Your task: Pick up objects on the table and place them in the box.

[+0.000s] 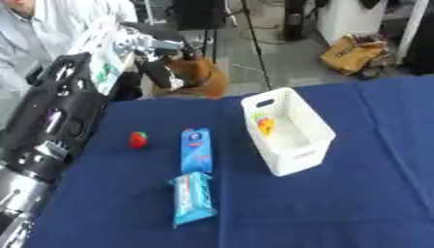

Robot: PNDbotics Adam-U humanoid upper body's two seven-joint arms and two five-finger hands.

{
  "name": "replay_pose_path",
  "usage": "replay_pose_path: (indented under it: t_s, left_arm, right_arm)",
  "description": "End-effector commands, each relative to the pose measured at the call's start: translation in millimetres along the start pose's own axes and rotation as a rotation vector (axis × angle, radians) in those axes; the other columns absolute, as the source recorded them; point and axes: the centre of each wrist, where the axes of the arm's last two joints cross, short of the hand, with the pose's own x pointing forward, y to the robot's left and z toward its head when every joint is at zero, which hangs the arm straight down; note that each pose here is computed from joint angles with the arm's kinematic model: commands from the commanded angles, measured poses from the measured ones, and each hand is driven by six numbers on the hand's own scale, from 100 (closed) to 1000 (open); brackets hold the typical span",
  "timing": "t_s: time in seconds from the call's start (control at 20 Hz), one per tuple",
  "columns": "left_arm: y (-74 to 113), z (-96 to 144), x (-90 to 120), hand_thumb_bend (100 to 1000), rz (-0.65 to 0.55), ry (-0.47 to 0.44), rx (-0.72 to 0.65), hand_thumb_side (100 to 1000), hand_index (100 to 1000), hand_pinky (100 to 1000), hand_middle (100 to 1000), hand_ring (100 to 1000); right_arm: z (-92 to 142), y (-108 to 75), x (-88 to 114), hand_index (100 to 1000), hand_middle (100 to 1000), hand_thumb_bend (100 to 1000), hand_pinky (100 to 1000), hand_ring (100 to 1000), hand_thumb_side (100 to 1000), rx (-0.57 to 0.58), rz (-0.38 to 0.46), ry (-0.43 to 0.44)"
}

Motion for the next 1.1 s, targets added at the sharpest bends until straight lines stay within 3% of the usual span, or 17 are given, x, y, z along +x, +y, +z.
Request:
replay_pose_path:
  t_s: [0.05,0.6,1.1]
  left_arm:
    - [17.7,-3,11,100,-0.029,-0.012,0.035,209,446,100,317,226]
    - [24.2,-35,51,100,-0.052,-0.042,0.065,209,444,100,315,222]
    - [11.7,-66,85,100,-0.066,-0.039,0.051,209,445,100,315,222]
  right_arm:
    - [-10,-0.1,3,687,760,100,802,800,823,-0.011,-0.018,-0.031]
    - [-9,2.7,6,686,759,100,802,800,822,-0.011,-0.041,-0.026]
    - [-10,5.8,9,684,759,100,802,800,822,-0.015,-0.069,-0.024]
